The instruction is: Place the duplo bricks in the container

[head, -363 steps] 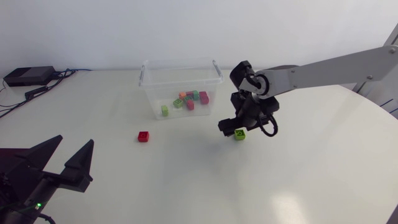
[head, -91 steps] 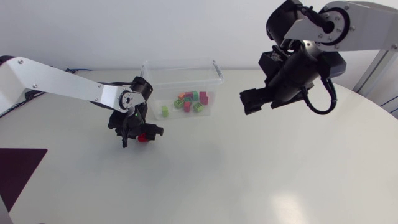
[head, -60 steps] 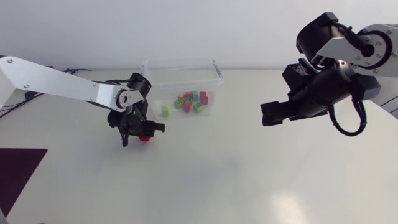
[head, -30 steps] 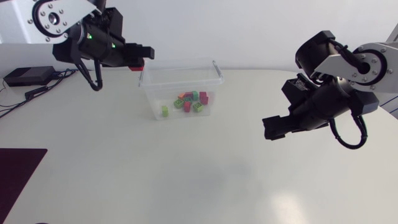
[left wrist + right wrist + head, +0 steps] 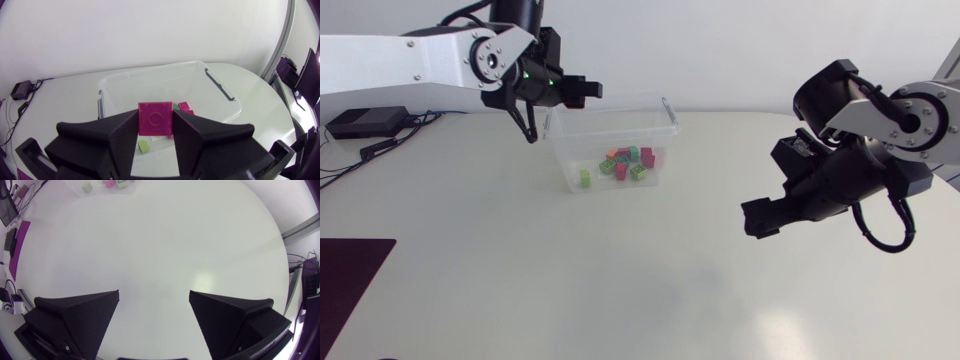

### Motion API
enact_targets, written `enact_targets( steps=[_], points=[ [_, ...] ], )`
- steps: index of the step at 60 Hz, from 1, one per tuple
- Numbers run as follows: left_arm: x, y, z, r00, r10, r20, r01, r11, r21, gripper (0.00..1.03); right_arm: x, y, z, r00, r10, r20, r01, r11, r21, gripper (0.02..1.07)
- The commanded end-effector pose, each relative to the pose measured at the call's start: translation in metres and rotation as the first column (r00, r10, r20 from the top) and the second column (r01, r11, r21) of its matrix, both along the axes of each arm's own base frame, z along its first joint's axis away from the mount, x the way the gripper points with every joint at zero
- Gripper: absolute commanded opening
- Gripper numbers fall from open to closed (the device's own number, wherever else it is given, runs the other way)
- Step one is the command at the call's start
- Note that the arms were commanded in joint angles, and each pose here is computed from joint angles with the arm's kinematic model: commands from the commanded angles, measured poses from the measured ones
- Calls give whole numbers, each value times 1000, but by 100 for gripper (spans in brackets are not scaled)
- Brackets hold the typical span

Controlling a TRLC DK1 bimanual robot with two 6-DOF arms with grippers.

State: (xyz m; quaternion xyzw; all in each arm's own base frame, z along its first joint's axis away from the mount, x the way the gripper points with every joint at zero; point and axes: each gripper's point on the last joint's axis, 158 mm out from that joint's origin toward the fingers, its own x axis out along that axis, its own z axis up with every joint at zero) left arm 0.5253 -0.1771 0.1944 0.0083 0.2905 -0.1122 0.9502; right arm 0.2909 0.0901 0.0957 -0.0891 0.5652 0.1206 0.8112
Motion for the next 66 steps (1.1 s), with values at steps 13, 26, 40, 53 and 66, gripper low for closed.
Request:
enact_targets(
  steps=[13, 26, 40, 53, 66],
  points=[
    [37, -10, -16, 1000, -15, -12, 15, 1000, 2, 76, -13, 1, -7, 999, 23, -27, -23, 1000, 1, 103],
    [34, -11, 3, 1000, -27, 15, 27, 1000, 4, 100, -12, 2, -5, 1000, 26, -17, -26, 1000, 3, 103],
    [3, 13, 70, 995, -15, 102, 15, 1000, 1, 100, -10, 0, 19, 997, 32, 66, -32, 999, 11, 103],
    [-44, 68, 118, 981, 48, 187, -49, 999, 2, 100, -14, -16, 47, 987, 10, 162, -11, 1000, 9, 103],
    [-97, 108, 124, 964, 81, 251, -96, 994, 47, 100, -17, -39, 66, 965, -30, 262, 31, 1000, 2, 103]
  ],
)
